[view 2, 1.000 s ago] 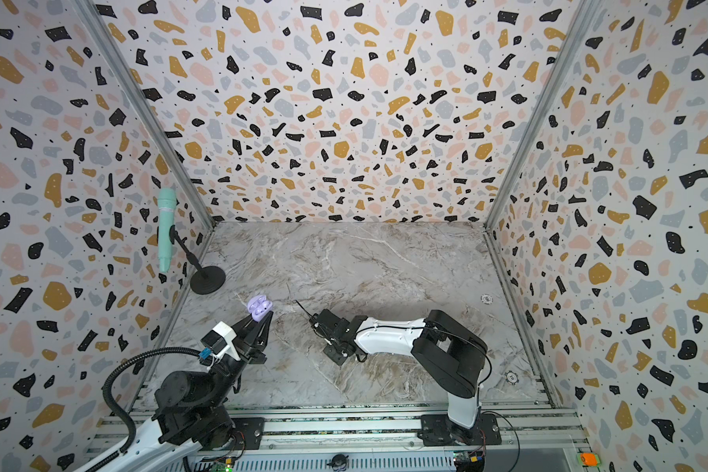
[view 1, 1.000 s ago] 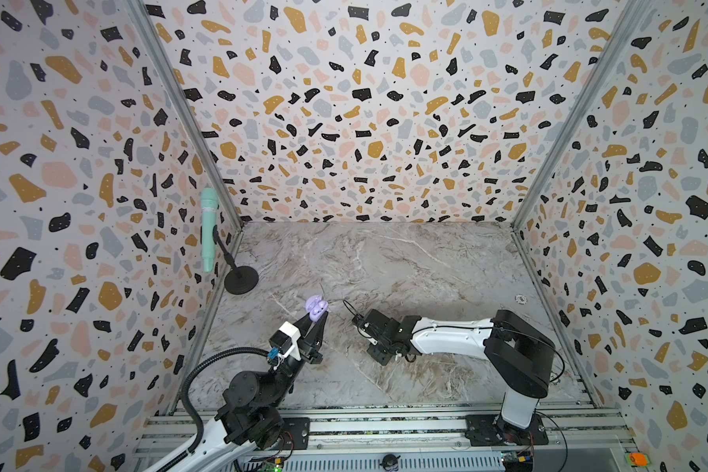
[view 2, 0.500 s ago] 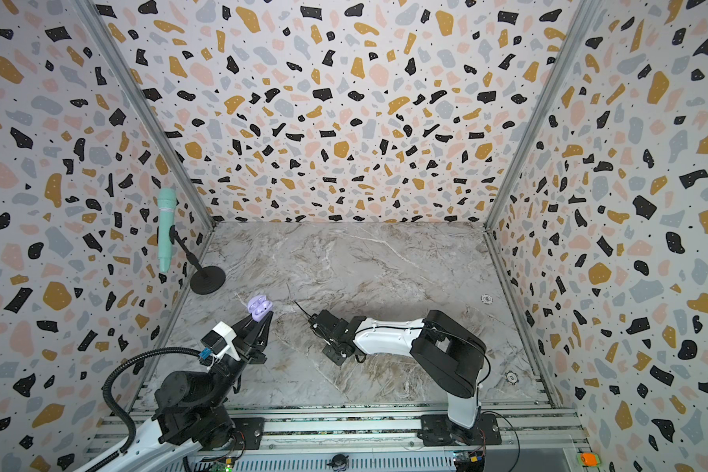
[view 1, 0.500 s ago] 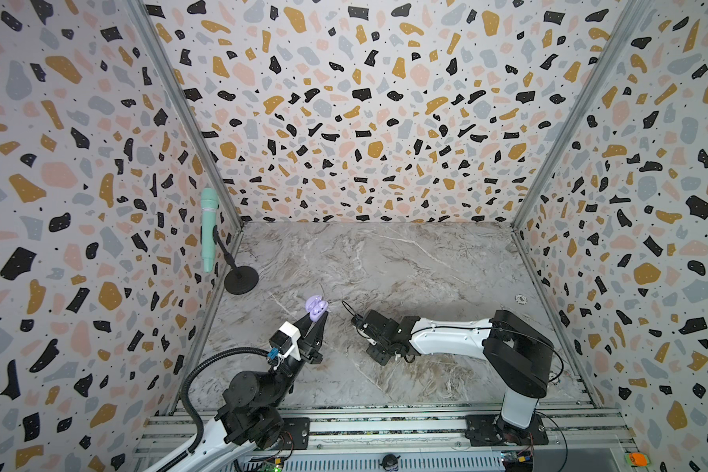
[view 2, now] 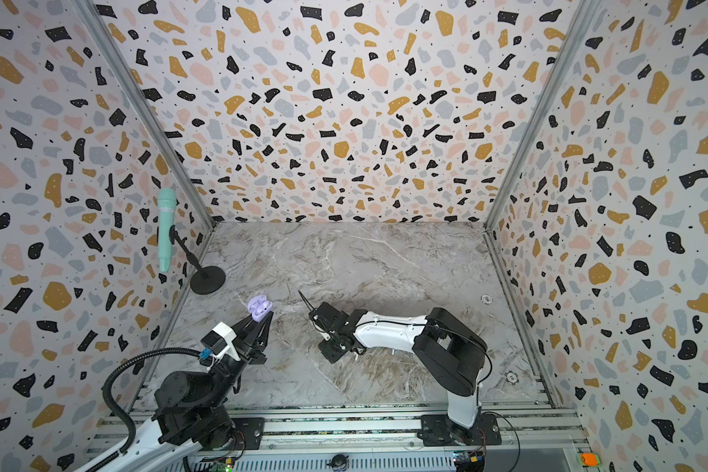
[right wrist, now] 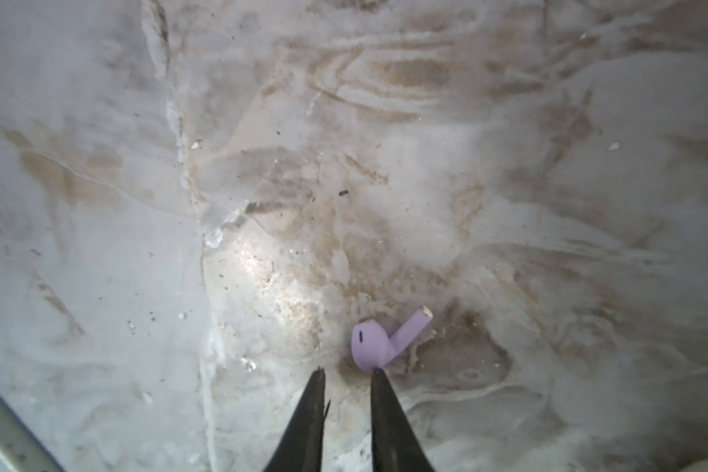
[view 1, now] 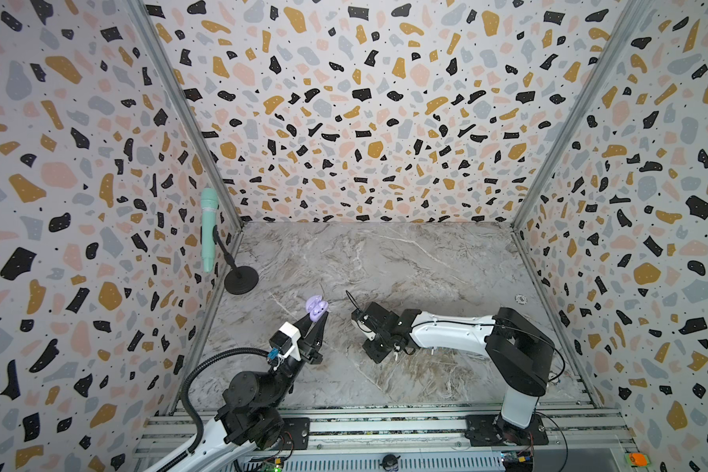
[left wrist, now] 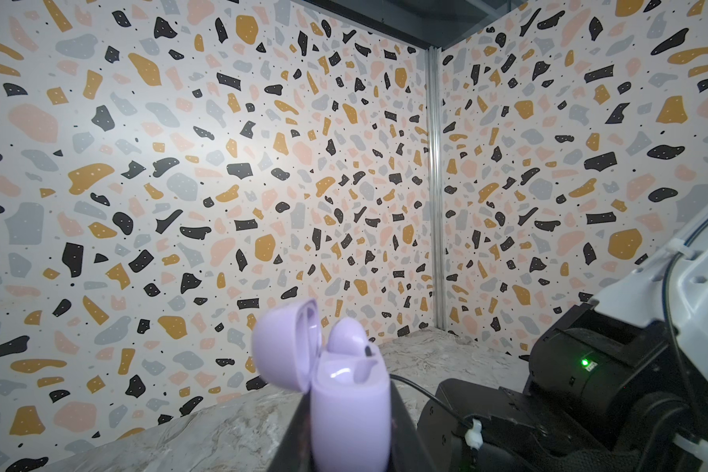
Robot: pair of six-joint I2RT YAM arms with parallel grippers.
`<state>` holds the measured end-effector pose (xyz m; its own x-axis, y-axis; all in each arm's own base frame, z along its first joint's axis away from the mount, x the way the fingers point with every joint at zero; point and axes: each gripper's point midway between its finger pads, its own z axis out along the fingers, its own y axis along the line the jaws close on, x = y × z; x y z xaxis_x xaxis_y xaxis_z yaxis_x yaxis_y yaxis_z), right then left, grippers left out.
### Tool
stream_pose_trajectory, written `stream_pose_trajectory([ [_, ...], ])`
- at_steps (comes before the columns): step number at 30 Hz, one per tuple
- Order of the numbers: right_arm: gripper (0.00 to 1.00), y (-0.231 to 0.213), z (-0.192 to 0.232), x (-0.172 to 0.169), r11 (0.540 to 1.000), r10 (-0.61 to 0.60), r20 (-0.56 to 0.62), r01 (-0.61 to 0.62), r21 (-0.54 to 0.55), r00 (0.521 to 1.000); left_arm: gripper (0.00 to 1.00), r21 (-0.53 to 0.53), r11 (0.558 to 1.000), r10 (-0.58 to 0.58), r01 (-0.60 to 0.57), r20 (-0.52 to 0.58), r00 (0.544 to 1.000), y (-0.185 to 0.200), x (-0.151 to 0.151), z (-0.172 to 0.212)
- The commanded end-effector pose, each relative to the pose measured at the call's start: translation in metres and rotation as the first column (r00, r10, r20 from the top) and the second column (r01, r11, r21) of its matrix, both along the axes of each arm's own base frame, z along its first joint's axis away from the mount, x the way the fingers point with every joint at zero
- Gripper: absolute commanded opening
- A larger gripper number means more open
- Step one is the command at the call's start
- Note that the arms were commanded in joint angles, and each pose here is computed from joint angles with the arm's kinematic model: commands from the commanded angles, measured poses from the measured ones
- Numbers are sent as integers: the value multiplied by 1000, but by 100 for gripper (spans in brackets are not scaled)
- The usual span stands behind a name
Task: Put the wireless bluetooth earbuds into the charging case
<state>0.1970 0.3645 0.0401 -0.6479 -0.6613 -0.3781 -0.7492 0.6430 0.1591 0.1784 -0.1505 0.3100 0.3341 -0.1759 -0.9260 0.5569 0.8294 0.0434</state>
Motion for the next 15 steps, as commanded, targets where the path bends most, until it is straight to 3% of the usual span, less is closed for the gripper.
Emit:
stream_pose_trajectory([
  [1, 28, 6, 24, -4, 998, -29, -42, 31, 48, 999, 0, -12, 1000, -16, 16, 35, 999, 0, -6, 5],
  [4, 29, 5, 37, 1, 998, -12, 16, 11, 57, 1000, 0, -15, 1000, -12, 13, 38, 999, 1, -6, 6],
  [8, 32, 0, 40, 3, 998, 69, 174, -68, -11, 982, 0, -17, 1000, -13, 13, 42, 999, 2, -7, 7],
  [15, 33, -5, 23, 9, 991, 128, 261, -114, -68, 957, 0, -22, 1000, -5, 6, 47, 999, 4, -7, 9],
])
